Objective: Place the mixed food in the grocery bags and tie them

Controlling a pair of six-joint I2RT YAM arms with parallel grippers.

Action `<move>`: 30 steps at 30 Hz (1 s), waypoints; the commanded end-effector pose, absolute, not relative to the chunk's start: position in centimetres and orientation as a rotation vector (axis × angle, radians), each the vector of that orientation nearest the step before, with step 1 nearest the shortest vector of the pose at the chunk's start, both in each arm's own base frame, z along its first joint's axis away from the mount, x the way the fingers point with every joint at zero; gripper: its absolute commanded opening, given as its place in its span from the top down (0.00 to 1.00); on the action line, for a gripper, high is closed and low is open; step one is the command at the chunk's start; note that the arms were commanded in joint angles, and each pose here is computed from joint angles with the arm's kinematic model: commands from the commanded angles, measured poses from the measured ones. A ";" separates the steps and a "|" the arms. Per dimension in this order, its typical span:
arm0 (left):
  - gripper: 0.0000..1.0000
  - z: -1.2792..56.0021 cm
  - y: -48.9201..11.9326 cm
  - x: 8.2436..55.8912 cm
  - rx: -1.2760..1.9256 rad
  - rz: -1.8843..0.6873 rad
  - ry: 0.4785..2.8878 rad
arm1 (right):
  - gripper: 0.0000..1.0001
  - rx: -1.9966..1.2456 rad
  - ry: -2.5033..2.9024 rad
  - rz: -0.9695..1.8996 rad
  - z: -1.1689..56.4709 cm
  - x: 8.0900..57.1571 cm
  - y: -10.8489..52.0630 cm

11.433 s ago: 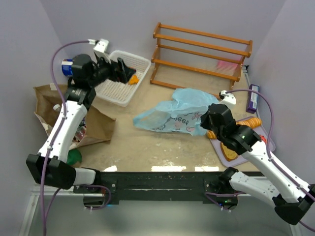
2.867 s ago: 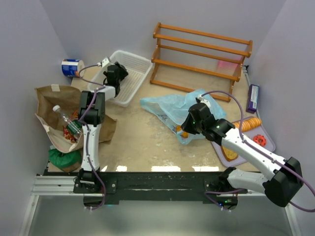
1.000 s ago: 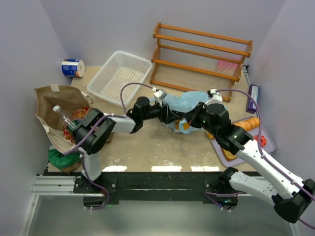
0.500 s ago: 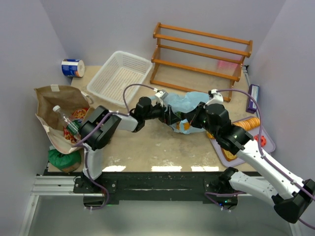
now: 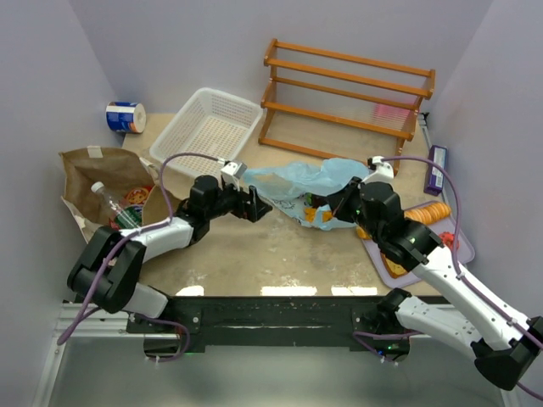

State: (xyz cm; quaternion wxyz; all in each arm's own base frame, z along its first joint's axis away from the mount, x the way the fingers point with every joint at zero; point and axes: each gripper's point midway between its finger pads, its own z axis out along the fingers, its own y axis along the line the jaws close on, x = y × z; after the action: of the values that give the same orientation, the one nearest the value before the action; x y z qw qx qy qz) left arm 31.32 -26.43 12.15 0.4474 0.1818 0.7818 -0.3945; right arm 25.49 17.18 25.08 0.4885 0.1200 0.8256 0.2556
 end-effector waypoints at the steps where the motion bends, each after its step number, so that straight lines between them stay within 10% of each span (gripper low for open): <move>1: 0.00 6.8 -19.6 33.9 0.265 -0.617 2.155 | 1.00 0.322 1.952 0.588 26.7 25.7 16.0; 17: 0.01 8.3 -22.8 39.0 0.051 -0.967 1.911 | 1.00 0.337 1.949 0.595 26.7 25.3 15.7; 30: 0.25 8.5 -24.2 40.6 -0.085 -1.145 1.776 | 1.00 0.328 1.966 0.580 26.2 25.8 16.1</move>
State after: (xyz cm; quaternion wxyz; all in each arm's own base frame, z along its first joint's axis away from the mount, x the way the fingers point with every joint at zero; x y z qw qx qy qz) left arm 39.01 -23.71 4.84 0.4412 -0.0341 0.7845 -0.4343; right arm 25.27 16.21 25.16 0.4955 0.1291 0.8242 0.2419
